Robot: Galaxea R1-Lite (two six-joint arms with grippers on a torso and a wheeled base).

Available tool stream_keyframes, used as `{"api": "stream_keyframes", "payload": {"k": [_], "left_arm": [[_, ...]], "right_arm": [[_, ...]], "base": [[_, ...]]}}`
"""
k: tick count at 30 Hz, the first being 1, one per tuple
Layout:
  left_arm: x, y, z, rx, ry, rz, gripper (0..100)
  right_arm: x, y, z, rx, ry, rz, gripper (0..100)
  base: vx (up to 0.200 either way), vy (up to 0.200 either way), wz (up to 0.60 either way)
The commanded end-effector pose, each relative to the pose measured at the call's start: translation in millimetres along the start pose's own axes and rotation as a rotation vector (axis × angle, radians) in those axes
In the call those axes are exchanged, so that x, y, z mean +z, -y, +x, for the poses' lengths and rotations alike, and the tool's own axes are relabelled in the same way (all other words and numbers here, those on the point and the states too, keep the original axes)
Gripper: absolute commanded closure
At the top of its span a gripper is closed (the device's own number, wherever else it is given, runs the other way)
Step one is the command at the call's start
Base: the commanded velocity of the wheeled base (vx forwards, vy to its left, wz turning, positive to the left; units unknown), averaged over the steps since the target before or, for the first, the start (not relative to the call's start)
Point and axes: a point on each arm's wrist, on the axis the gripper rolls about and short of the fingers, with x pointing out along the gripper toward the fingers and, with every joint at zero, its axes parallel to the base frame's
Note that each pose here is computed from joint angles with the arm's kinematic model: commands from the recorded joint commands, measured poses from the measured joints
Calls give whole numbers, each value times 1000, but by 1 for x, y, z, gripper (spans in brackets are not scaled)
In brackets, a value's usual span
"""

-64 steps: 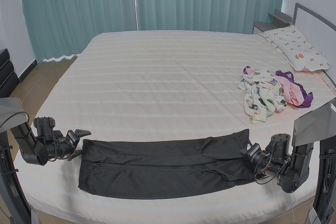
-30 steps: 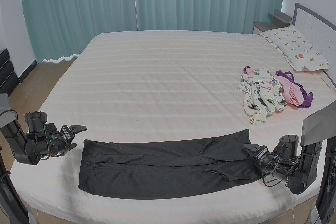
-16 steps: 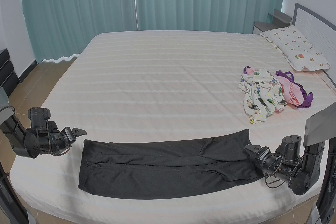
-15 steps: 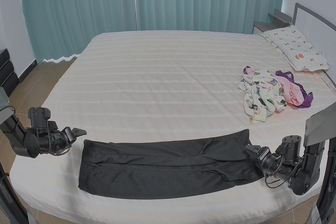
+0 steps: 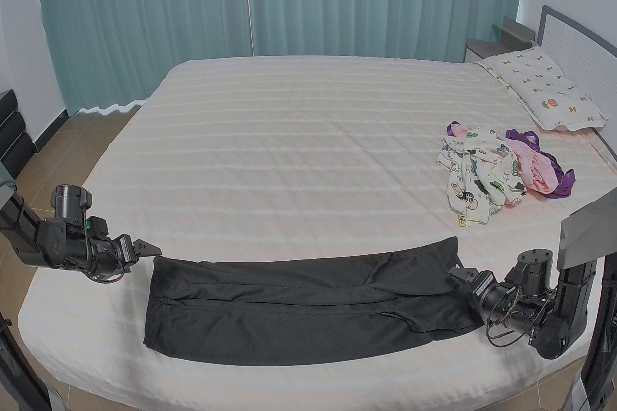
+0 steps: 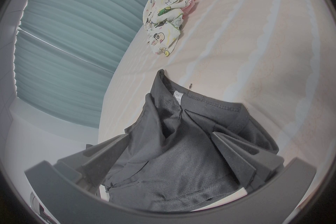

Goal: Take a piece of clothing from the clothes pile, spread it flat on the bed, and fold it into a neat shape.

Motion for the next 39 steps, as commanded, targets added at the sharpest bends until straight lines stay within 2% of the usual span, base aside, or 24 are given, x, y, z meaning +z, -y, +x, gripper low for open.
{"api": "stream_keyframes", "payload": {"k": [1, 2, 6, 12, 16, 23, 31, 39], "left_arm": [[3, 2, -1, -21, 4, 11, 0], [-1, 1, 1, -45, -20, 35, 0], [-9, -7, 14, -39, -73, 113, 0], [-16, -13, 28, -35, -119, 145, 0], [-21, -17, 35, -35, -148, 200, 0], [-28, -22, 42, -37, -178, 220, 0], [-31, -22, 44, -95, -194, 272, 0], [-32, -20, 48, -125, -205, 282, 0]], "right_arm": [[-1, -1, 0, 8, -2, -2, 0], [-1, -1, 0, 9, -3, -2, 0], [-1, -1, 0, 9, -3, -1, 0], [-1, 0, 0, 6, -5, -1, 0], [-1, 0, 0, 7, -6, -1, 0], [-1, 0, 0, 8, -7, 1, 0], [-1, 0, 0, 14, -18, 5, 0], [-1, 0, 0, 15, -17, 6, 0]], "base": [[0, 0, 0], [0, 0, 0], [0, 0, 0], [0, 0, 0], [0, 0, 0], [0, 0, 0], [0, 0, 0], [0, 0, 0]]}}
